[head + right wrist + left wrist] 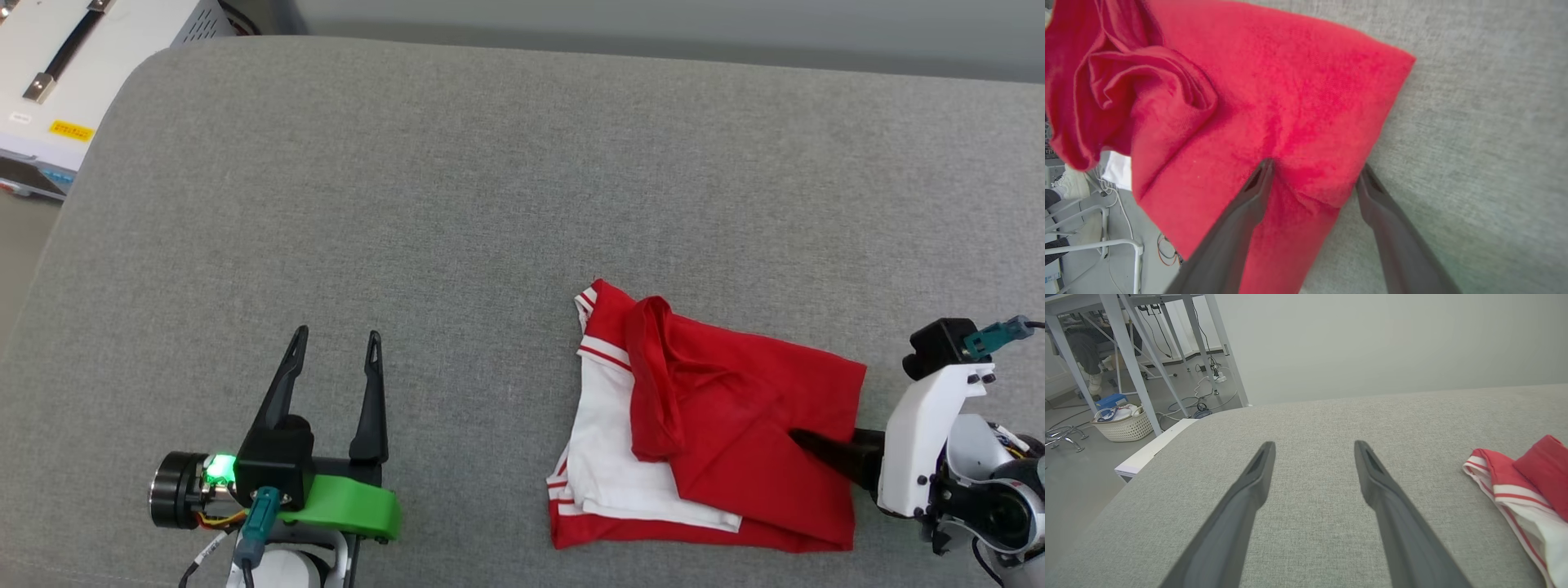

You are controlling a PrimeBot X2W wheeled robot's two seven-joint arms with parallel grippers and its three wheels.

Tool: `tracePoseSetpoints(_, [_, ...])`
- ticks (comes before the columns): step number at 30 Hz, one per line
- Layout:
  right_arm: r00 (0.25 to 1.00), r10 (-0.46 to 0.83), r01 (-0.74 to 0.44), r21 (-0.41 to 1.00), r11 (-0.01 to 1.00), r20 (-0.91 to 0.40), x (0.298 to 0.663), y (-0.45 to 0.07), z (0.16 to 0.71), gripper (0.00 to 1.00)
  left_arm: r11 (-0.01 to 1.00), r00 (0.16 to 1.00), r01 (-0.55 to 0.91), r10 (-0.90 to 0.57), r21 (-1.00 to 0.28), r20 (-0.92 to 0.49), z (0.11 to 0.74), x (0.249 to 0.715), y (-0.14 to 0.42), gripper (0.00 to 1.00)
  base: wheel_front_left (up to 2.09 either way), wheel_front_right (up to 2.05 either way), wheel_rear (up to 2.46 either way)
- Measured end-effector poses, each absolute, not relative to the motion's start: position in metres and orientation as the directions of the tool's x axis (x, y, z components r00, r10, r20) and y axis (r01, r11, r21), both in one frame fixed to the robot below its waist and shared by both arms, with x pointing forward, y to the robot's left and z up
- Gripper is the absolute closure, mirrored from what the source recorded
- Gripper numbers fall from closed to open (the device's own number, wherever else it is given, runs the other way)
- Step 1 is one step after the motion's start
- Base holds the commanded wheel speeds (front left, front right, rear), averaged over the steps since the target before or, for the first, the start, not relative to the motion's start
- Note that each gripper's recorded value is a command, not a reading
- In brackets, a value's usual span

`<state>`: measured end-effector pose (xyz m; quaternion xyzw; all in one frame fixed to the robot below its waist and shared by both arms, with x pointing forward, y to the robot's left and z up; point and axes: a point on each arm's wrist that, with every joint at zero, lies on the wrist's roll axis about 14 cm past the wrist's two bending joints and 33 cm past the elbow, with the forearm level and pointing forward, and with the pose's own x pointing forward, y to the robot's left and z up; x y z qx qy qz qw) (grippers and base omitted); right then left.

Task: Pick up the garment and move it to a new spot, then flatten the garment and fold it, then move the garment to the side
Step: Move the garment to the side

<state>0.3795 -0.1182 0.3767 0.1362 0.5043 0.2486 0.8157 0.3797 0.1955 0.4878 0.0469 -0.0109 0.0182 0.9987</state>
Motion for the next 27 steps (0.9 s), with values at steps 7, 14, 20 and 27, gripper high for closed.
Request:
tracePoseSetpoints(7, [0.300,0.564,-0.301,0.485,0.821,-0.769,0.372,-0.100,0.352,0.00,0.994,0.999,-0.047,0.048,0.099,-0.004,0.479,0.382,0.200,0.00,0.00,0.00,0.00])
tracePoseSetpoints(14, [0.350,0.570,-0.345,0.464,0.816,-0.743,0.377,-0.101,0.357,1.00,0.993,0.998,-0.055,0.057,0.101,-0.014,0.476,0.381,0.203,0.00,0.00,0.00,0.00])
tracePoseSetpoints(20, [0.445,0.589,-0.381,0.452,0.806,-0.675,0.386,-0.099,0.379,1.00,0.995,0.999,-0.039,0.039,0.093,0.001,0.480,0.383,0.197,0.00,0.00,0.00,0.00])
tracePoseSetpoints(27, [0.572,0.527,-0.395,0.352,0.849,-0.628,0.400,-0.133,0.411,1.00,0.997,1.000,0.008,-0.009,0.078,0.012,0.482,0.388,0.181,0.00,0.00,0.00,0.00])
